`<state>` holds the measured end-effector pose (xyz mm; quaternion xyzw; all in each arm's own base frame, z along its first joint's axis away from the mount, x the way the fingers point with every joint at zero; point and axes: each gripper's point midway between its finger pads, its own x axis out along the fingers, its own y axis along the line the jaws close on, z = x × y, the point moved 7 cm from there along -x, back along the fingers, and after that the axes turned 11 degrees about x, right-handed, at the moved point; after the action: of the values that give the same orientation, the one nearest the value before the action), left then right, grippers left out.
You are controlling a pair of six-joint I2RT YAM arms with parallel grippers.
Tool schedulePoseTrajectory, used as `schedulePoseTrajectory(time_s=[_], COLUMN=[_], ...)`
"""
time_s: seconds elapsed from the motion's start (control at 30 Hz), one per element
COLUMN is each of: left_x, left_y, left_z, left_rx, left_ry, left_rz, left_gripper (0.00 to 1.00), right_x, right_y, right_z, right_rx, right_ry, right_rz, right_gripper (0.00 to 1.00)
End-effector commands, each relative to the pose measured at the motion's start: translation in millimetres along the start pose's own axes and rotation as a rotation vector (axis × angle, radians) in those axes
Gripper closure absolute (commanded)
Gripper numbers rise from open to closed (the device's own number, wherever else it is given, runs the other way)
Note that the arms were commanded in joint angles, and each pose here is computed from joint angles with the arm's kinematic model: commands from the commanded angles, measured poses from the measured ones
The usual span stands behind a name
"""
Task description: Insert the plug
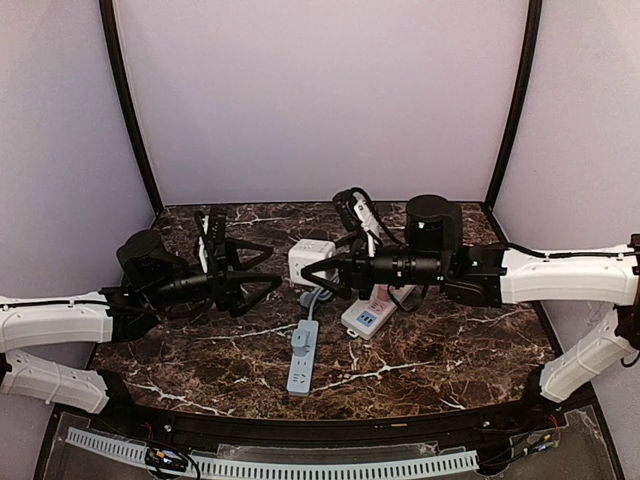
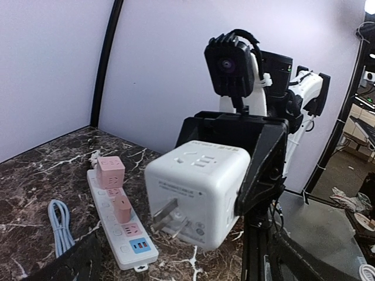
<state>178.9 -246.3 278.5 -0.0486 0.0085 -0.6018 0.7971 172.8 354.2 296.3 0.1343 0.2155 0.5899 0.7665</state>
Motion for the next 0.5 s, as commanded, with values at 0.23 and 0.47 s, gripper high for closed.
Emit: schedulePoseTrajectory(time_s=[0.23,0.47], left_x=[-33.9,-65.6], left_y=[40.4,73.0], left_z=[-24.6,-37.0], left_rx=[0.09,0.111], left_ry=[0.094,0.187], left_rz=[0.516,0.947], left_gripper=[0.01,0.01], right_x=[-38.8,-51.0], right_y=[-2.1,2.5], right_z=[27.5,34.3], right_rx=[-0.178,-0.218], right_ry=[0.072,0.17], right_rz=[-0.236,-0.315], right_gripper=[1.0,1.0])
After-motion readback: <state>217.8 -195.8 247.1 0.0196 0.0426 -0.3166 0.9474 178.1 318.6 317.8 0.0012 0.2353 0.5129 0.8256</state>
